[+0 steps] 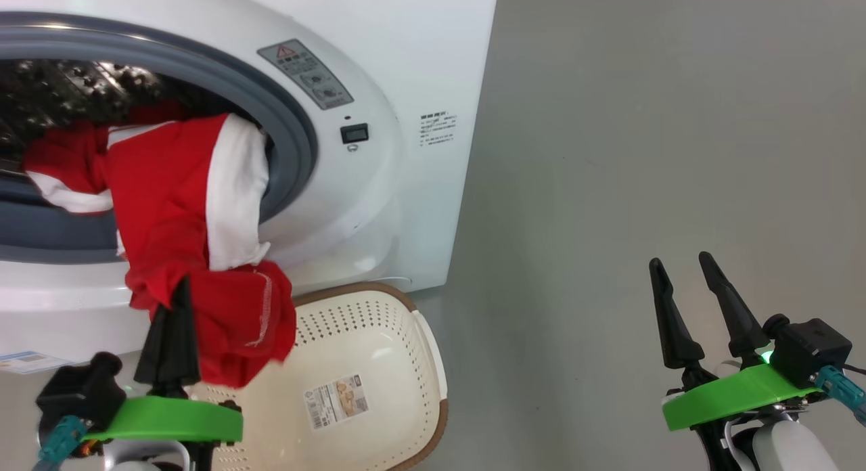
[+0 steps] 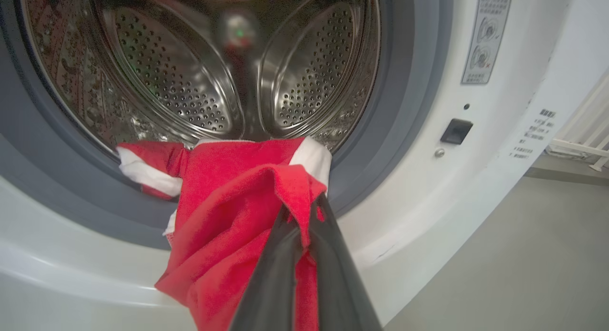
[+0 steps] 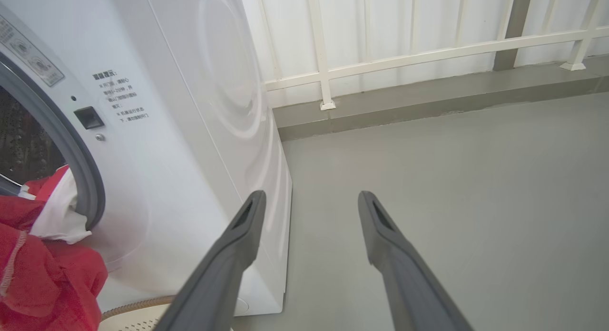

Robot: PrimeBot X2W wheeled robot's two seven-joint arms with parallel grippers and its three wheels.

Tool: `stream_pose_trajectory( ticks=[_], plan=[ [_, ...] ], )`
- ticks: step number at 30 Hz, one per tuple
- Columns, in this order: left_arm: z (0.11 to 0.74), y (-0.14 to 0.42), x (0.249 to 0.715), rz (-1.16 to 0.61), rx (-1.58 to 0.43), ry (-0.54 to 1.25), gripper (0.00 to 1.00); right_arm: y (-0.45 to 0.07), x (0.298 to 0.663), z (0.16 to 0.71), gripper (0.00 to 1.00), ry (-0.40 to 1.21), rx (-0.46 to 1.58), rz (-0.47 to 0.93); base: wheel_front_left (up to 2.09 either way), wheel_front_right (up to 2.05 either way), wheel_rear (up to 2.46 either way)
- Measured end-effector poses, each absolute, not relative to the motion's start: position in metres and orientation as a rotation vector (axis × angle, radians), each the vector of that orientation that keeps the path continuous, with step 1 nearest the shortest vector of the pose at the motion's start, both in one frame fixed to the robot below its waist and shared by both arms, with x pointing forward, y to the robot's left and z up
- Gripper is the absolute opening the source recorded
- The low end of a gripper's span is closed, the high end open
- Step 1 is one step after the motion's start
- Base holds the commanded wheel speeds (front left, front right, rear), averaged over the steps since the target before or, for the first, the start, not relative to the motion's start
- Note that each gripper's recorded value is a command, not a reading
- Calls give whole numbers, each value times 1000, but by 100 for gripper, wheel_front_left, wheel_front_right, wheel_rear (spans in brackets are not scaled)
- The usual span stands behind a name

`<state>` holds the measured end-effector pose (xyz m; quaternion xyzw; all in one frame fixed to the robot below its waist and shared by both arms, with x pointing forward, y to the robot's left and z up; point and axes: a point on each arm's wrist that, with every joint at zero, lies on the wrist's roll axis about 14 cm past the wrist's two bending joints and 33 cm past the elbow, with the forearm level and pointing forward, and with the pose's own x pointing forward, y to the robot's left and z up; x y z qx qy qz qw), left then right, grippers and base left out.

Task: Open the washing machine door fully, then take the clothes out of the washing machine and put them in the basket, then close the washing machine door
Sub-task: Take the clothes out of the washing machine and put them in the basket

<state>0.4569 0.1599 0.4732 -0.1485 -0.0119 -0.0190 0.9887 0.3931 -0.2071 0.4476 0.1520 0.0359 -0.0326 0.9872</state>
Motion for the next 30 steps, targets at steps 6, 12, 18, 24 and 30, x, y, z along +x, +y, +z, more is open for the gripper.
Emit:
stream_pose_trajectory(
  ticks=[6,12,18,24,30],
  plan=[
    [399,149,446,-42,-312,203,0,-211,398,442,100,83,303,-81,0,0,0],
    [366,139,463,-58,-286,301,1,-216,405,435,100,96,296,-97,0,0,0],
    [336,127,478,-88,-260,382,2,-223,411,425,100,116,296,-121,0,0,0],
    [312,116,493,-110,-255,440,17,-231,417,416,100,132,286,-143,0,0,0],
    [298,112,502,-121,-250,467,45,-236,415,405,100,164,278,-163,0,0,0]
  ],
)
